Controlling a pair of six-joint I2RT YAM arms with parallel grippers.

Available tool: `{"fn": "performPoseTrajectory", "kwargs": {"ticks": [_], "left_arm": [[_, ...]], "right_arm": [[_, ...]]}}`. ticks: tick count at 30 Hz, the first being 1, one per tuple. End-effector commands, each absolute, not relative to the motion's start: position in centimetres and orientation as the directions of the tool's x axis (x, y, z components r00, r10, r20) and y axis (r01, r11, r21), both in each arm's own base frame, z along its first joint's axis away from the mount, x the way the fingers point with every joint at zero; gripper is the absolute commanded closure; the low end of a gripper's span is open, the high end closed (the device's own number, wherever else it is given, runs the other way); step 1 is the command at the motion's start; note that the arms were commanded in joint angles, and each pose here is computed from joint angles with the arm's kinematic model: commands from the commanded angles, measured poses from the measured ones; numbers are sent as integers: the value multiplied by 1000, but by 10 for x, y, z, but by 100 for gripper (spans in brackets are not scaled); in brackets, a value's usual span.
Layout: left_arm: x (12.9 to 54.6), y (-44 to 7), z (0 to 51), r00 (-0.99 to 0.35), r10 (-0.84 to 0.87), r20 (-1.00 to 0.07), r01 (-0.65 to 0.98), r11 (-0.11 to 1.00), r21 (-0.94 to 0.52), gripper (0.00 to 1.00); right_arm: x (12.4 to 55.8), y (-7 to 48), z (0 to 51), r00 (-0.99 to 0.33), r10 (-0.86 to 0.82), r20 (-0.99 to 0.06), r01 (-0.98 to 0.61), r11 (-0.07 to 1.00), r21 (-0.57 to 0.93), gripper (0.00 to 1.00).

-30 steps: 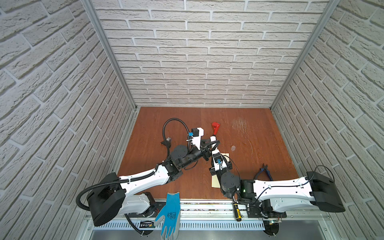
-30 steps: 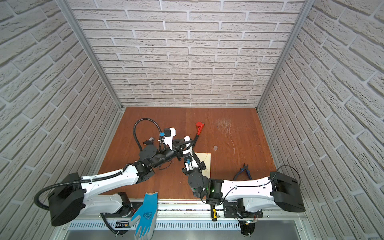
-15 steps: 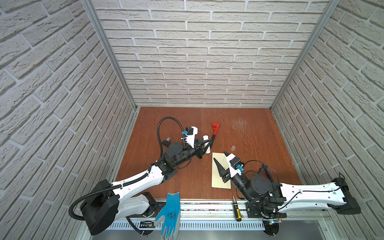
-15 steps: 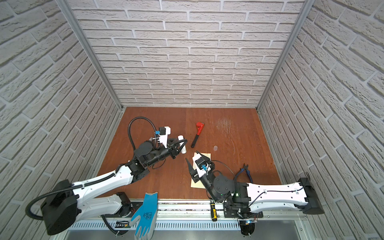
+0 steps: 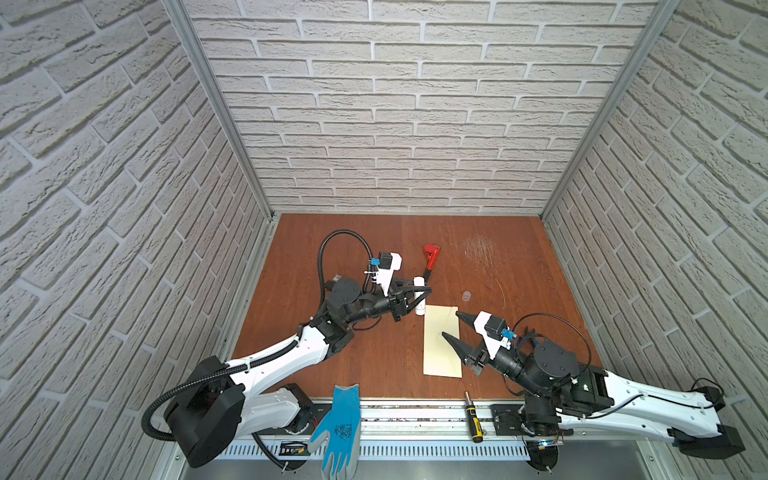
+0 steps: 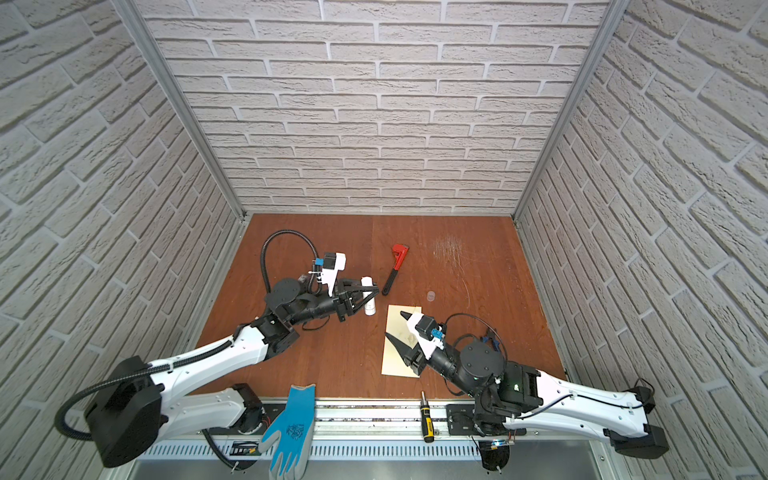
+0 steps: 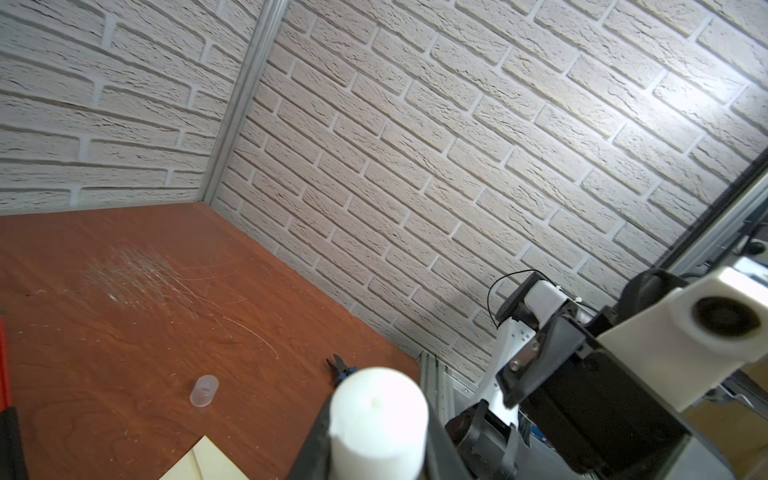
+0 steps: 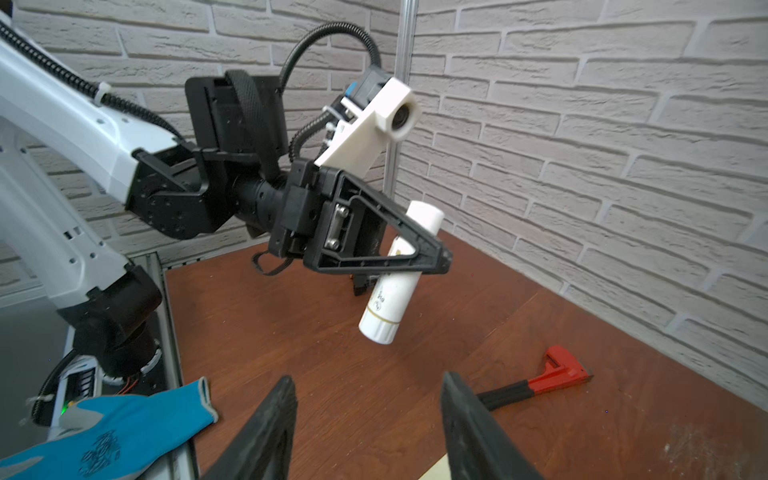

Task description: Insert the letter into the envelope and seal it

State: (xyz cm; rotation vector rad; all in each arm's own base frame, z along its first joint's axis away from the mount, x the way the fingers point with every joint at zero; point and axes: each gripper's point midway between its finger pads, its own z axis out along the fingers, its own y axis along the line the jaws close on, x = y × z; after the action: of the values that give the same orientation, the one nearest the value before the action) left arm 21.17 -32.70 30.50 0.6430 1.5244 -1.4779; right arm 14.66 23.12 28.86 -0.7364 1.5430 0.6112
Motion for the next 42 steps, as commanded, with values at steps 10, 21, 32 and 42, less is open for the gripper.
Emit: {"fn": "performPoseTrajectory", "kwargs": {"ticks": [10,21,32,42], "left_arm": [[194,-342,366,-396,-267,-879,918,-88,-386,100],[194,-347,377,-396,-285,-873,918,-152,-367,100],[197,-350,376,-408,-280,-869,912,-171,-373,100],[199,-354,384,-418,-289,-861,906,-202,-372,100]], "right_arm": [[154,258,304,-160,-41,-986,-834,540,113,34],[188,254,310,-264,62,-963,-800,543,255,38],[199,257,316,-267,101,-958,-803,526,280,52],[201,252,325,-246,110,-963,-802,534,266,73]]}}
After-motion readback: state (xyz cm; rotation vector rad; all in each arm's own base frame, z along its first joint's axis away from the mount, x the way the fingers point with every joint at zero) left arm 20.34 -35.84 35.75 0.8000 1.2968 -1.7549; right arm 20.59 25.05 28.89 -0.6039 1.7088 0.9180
